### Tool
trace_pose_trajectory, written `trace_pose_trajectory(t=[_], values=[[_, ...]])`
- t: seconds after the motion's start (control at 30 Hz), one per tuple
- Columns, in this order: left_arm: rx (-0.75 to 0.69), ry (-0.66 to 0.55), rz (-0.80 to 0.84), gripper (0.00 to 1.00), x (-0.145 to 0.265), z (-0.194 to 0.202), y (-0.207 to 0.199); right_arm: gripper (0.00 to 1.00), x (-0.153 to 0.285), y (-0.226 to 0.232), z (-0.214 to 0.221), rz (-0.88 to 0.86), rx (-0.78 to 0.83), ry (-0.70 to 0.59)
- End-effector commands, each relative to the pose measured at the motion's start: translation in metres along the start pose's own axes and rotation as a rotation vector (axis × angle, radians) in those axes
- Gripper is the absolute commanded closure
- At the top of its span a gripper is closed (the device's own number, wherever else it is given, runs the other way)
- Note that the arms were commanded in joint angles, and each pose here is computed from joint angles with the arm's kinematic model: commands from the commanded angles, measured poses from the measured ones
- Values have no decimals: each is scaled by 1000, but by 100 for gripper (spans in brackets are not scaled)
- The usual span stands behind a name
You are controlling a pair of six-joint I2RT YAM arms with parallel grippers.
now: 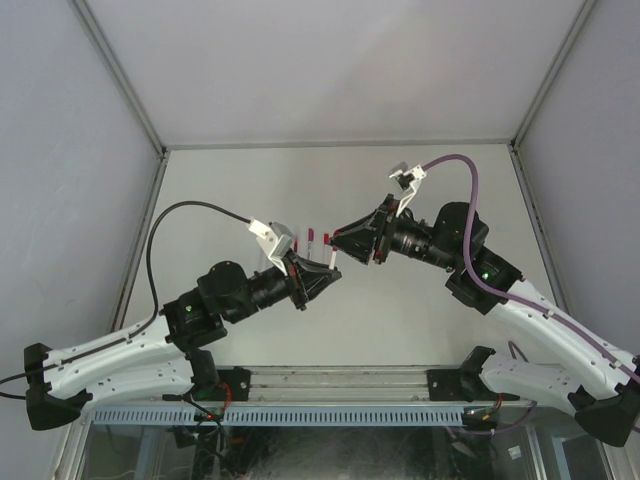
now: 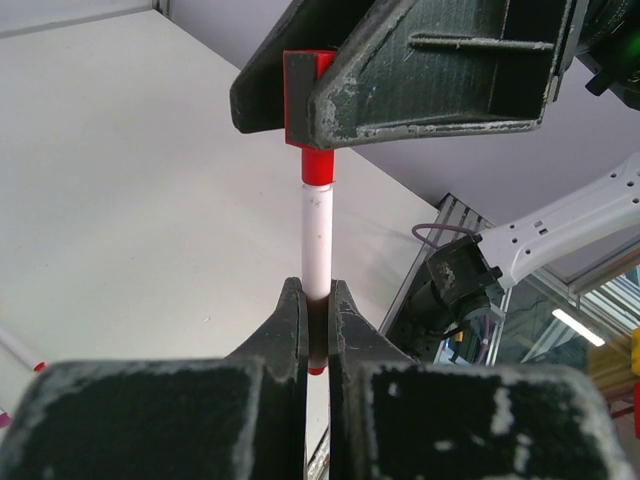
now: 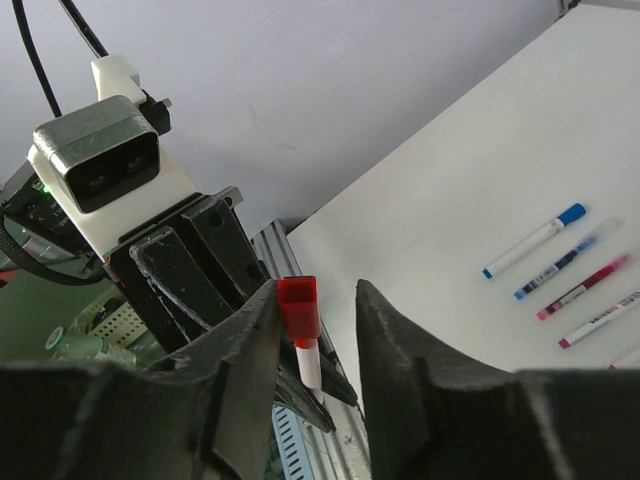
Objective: Insert the pens into the pen caps
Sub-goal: Insert the pen cap onto the pen.
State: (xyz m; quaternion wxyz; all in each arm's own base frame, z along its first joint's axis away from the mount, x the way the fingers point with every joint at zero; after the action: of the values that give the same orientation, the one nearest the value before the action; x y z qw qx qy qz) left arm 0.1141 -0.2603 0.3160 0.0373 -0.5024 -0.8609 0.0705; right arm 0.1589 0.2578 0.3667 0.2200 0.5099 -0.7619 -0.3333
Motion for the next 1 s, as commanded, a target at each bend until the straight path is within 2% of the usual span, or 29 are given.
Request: trace_pose_trajectory(t=[0.0,0.1,0.2,0.23,0.53,0.97], values=[[-15,-46,10,100,-2,-11,-1,69,0,23,-16,-80,57,-43],[-14,-44,9,100,-2,-11,-1,82,-1,23,-14,-83,61,-34],[-11,-50,5,100,-1,-13,-1,99,-1,21,-10,-74,71,-18],[-9,-54,2,100,-1,-15,0,100,-1,21,-8,-68,75,-9],[-8,-125,-11,100,9,-39,0,100,-4,18,27,-42,81,30],[-40,-220,-22,100,29,-70,-3,100,-4,-3,108,-16,-14,227]])
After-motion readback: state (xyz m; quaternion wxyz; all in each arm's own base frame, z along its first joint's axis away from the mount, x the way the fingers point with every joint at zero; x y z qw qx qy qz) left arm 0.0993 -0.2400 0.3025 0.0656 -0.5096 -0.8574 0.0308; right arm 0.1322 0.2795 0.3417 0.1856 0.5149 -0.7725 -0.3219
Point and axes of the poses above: each gripper's point midway between its finger pads, its own x axis back along the fingers, its own y axis along the line the jaws close on, z = x × y, the point moved 5 cm from there along x, back along the fingers, and after that the axes turned 14 degrees about -x, right-handed, at the moved point
